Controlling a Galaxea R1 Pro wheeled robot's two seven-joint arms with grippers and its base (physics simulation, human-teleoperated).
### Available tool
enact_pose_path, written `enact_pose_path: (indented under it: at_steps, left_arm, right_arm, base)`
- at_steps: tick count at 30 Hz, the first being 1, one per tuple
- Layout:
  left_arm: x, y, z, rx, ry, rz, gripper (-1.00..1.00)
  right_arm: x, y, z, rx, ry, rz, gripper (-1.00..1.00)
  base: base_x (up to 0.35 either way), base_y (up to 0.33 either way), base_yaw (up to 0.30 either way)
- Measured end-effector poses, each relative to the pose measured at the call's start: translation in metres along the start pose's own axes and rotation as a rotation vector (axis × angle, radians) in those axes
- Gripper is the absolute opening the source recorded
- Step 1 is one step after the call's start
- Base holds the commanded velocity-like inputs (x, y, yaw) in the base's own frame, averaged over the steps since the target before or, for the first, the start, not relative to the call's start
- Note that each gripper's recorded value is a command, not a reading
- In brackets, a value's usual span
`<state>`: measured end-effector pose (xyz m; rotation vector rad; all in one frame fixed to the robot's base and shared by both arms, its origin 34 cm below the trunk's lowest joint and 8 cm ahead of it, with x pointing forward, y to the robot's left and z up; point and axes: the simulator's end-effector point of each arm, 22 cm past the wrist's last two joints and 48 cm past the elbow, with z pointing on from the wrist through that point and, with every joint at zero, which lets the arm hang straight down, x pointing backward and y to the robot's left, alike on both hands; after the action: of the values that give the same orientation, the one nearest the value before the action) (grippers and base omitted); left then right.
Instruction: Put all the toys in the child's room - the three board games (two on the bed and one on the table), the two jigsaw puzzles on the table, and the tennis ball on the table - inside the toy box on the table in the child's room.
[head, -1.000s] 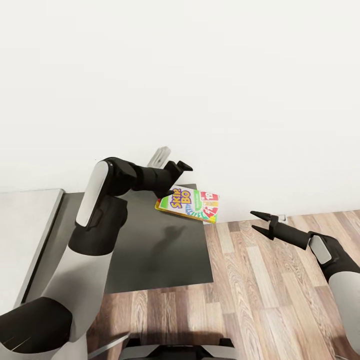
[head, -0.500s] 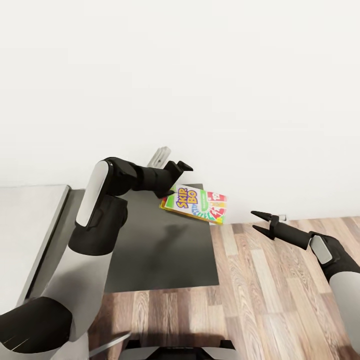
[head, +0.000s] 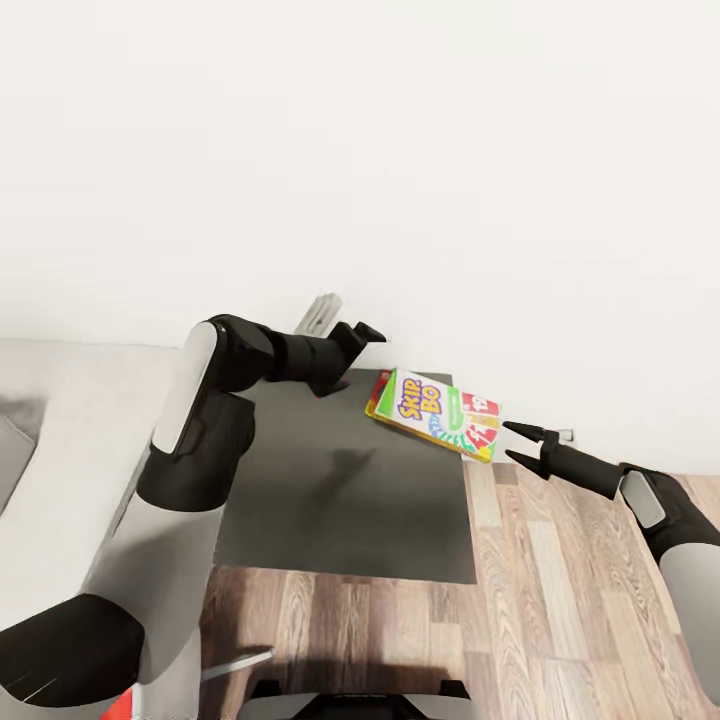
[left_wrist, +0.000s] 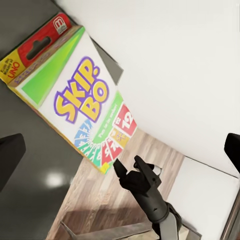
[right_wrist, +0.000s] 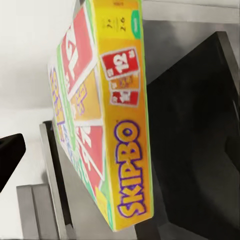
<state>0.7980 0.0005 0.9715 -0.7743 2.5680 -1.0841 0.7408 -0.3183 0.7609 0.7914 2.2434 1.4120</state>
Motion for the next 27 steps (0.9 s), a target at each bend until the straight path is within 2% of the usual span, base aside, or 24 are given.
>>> enact_pose_path:
  at_steps: [10, 19, 27]
  left_arm:
    - [0.0051, -0.0027, 0.0017, 0.0, 0.007, 0.015, 1.0]
    - [0.0057, -0.0037, 0.0016, 0.003, 0.007, 0.017, 1.0]
    - [0.0058, -0.0038, 0.0016, 0.004, 0.007, 0.017, 1.0]
  right_arm:
    - [-0.0001, -0.0002, -0.0005, 0.001, 0.0, 0.001, 1.0]
    - [-0.0004, -0.0004, -0.0009, 0.001, 0.0, 0.001, 1.0]
    - [-0.0009, -0.0003, -0.0014, 0.001, -0.001, 0.0, 1.0]
  base:
    - [0.0, 0.0, 0.048]
    - [0.0, 0.0, 0.182]
    - [0.0, 0.0, 0.024]
